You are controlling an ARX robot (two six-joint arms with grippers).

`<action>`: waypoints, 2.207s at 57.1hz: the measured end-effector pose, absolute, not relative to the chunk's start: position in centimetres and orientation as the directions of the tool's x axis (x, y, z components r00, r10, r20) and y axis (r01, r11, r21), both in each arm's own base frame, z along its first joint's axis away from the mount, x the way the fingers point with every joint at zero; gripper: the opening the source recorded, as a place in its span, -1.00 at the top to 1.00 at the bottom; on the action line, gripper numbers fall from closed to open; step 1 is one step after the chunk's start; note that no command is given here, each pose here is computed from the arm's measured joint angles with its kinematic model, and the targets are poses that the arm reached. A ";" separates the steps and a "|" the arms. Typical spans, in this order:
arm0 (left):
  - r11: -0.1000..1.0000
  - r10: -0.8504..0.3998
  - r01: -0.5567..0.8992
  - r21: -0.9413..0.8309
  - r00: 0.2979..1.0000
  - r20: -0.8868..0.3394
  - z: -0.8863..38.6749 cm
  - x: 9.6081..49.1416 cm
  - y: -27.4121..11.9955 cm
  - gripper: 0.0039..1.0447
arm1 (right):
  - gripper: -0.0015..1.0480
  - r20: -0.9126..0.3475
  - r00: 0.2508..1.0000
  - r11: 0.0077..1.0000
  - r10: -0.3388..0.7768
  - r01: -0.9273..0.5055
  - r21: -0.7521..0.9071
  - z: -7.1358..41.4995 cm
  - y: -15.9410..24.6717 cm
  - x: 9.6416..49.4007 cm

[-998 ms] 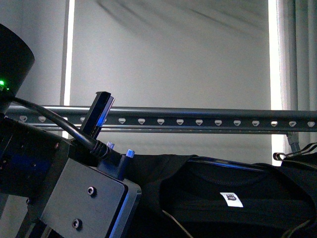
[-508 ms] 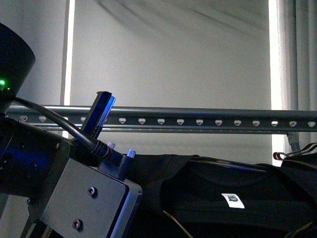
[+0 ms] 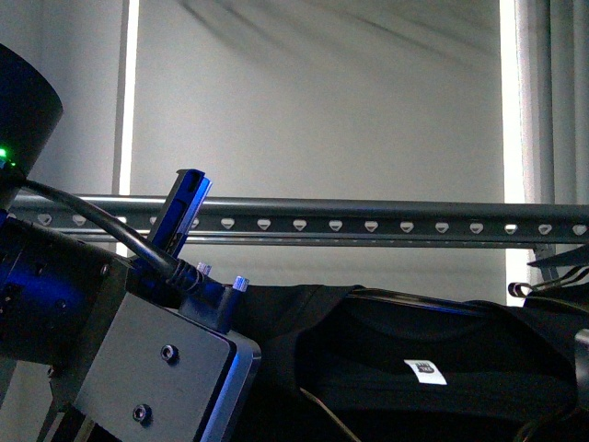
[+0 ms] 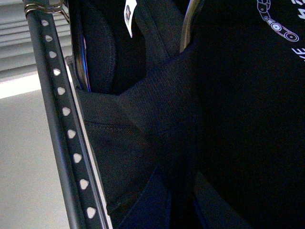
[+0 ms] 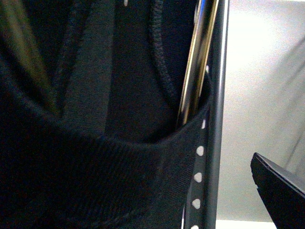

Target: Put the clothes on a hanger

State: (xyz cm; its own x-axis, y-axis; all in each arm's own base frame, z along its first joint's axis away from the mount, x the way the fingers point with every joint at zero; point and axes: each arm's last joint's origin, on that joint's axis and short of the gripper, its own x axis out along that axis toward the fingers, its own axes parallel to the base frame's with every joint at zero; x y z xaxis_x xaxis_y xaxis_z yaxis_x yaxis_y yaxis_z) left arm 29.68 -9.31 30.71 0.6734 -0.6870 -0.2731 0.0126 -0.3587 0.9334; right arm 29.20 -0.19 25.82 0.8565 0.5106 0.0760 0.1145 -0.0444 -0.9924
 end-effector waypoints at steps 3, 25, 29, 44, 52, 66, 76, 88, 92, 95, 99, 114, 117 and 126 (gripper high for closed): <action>-0.359 -0.686 0.013 0.933 0.674 -0.273 30.7 29.7 -9.3 0.92 | -0.81 0.089 0.855 -0.032 0.511 0.122 -0.992 25.8 0.0 29.4; -0.354 -0.684 0.007 0.935 0.680 -0.264 31.0 29.7 -9.3 0.75 | 0.25 0.225 0.844 0.113 0.486 0.195 -0.974 25.9 0.5 30.2; -0.351 -0.689 0.000 0.936 0.677 -0.258 31.2 29.8 -9.3 0.57 | 0.42 0.236 0.839 0.126 0.491 0.199 -0.972 25.9 0.4 30.1; -0.350 -0.692 -0.004 0.937 0.675 -0.256 31.2 29.7 -9.3 -0.07 | 0.95 0.220 0.829 0.165 0.514 0.156 -0.974 25.1 0.1 29.5; -0.350 -0.692 -0.004 0.937 0.675 -0.255 31.2 29.7 -9.3 -0.55 | 0.95 0.153 0.842 0.178 0.517 0.070 -0.982 24.6 -0.3 29.2; 0.546 -0.594 0.193 0.815 0.775 0.214 32.1 28.3 -5.7 -0.88 | 0.95 -0.039 0.903 0.326 0.429 -0.195 -0.925 24.6 -2.3 29.9; 0.875 -0.346 0.194 0.443 0.892 0.293 33.3 26.9 -1.4 -0.88 | 0.95 -0.081 0.935 0.465 0.346 -0.246 -0.851 26.1 -4.0 30.7; 0.996 -0.086 0.091 -0.020 0.980 0.179 32.6 22.9 1.6 -0.88 | 0.95 -0.103 0.962 0.634 0.251 -0.244 -0.734 29.1 -5.5 32.0; 0.984 -0.074 0.091 -0.155 0.991 0.110 31.9 21.1 1.3 -0.88 | 0.95 -0.132 0.970 0.686 0.205 -0.239 -0.687 30.4 -5.9 32.4; 0.967 -0.064 0.076 -0.243 0.996 0.058 31.3 20.1 0.8 -0.88 | 0.95 -0.168 0.970 0.719 0.176 -0.244 -0.651 31.2 -6.1 32.7; 0.932 -0.041 0.029 -0.362 0.999 -0.026 30.4 18.5 -0.4 -0.88 | 0.95 -0.257 0.960 0.760 0.111 -0.249 -0.601 32.4 -6.6 33.2; 0.897 -0.169 0.164 -0.411 0.985 0.024 31.1 16.7 -4.4 -0.88 | 0.95 -0.461 0.885 0.738 -0.065 -0.268 -0.619 32.7 -7.6 34.7; 0.897 -0.168 0.164 -0.411 0.985 0.027 31.1 16.7 -4.3 -0.88 | 0.95 -0.473 0.875 0.730 -0.106 -0.255 -0.634 33.0 -7.7 35.3; 0.904 -0.151 0.131 -0.406 0.988 -0.018 30.2 17.4 -3.7 -0.88 | 0.95 -0.459 0.863 0.713 -0.210 -0.186 -0.676 35.1 -8.0 37.0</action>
